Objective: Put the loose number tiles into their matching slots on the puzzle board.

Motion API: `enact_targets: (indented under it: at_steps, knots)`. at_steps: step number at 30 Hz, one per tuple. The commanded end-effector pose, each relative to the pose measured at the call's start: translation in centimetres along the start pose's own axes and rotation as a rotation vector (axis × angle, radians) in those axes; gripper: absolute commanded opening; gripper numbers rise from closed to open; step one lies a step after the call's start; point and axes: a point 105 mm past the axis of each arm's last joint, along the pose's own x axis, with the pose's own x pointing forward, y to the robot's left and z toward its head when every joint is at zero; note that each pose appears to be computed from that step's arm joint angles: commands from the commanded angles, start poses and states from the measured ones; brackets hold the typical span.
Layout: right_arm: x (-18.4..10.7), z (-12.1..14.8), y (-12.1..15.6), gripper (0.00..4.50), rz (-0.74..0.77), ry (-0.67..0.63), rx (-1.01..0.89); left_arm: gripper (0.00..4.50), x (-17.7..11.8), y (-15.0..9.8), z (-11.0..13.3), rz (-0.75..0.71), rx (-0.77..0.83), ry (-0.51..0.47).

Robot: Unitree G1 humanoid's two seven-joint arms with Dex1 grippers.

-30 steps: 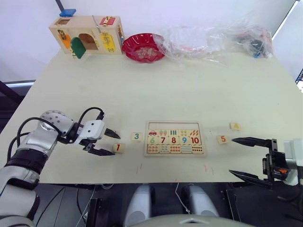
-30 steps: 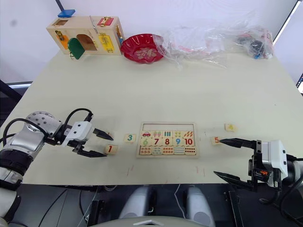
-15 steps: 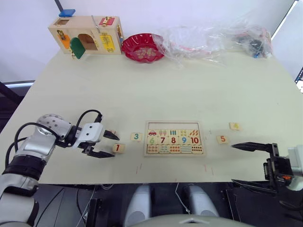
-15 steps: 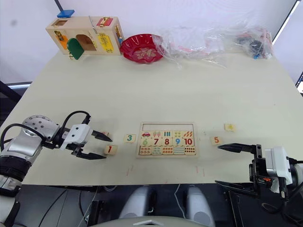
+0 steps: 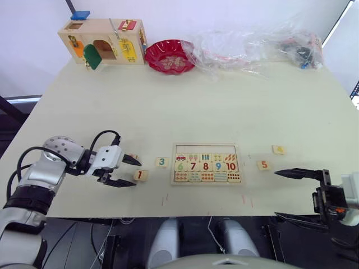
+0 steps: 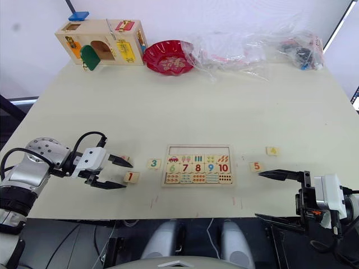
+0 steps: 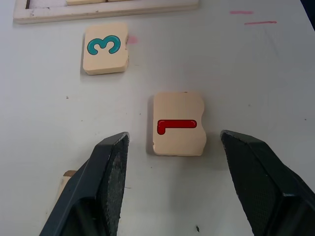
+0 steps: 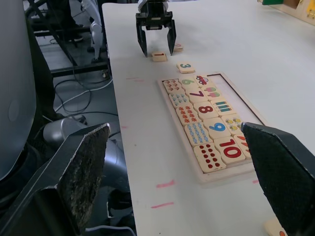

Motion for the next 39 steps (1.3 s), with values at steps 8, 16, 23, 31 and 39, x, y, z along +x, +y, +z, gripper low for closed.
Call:
enact_targets:
  at_steps: [8, 16, 23, 31, 39]
  knots:
    - [-0.16, 0.6, -0.14, 4.5, -0.016, -0.008, -0.032, 3.18, -0.05, -0.41, -0.31, -0.003, 0.001, 0.001]
    - [-0.23, 0.55, -0.21, 4.5, -0.018, -0.002, -0.031, 3.18, 0.28, -0.54, -0.26, -0.008, -0.003, -0.01]
    - [-0.26, 0.59, -0.21, 4.5, -0.022, 0.001, -0.035, 3.18, 0.71, -0.48, -0.08, -0.012, -0.002, -0.025]
    - [-0.28, 0.58, -0.15, 4.5, -0.025, 0.006, -0.036, 3.18, 0.76, -0.56, -0.17, -0.023, -0.002, -0.02]
    - [-0.17, 0.47, -0.05, 4.5, -0.025, 0.005, -0.032, 0.97, 0.6, -0.62, -0.06, -0.027, 0.011, -0.019]
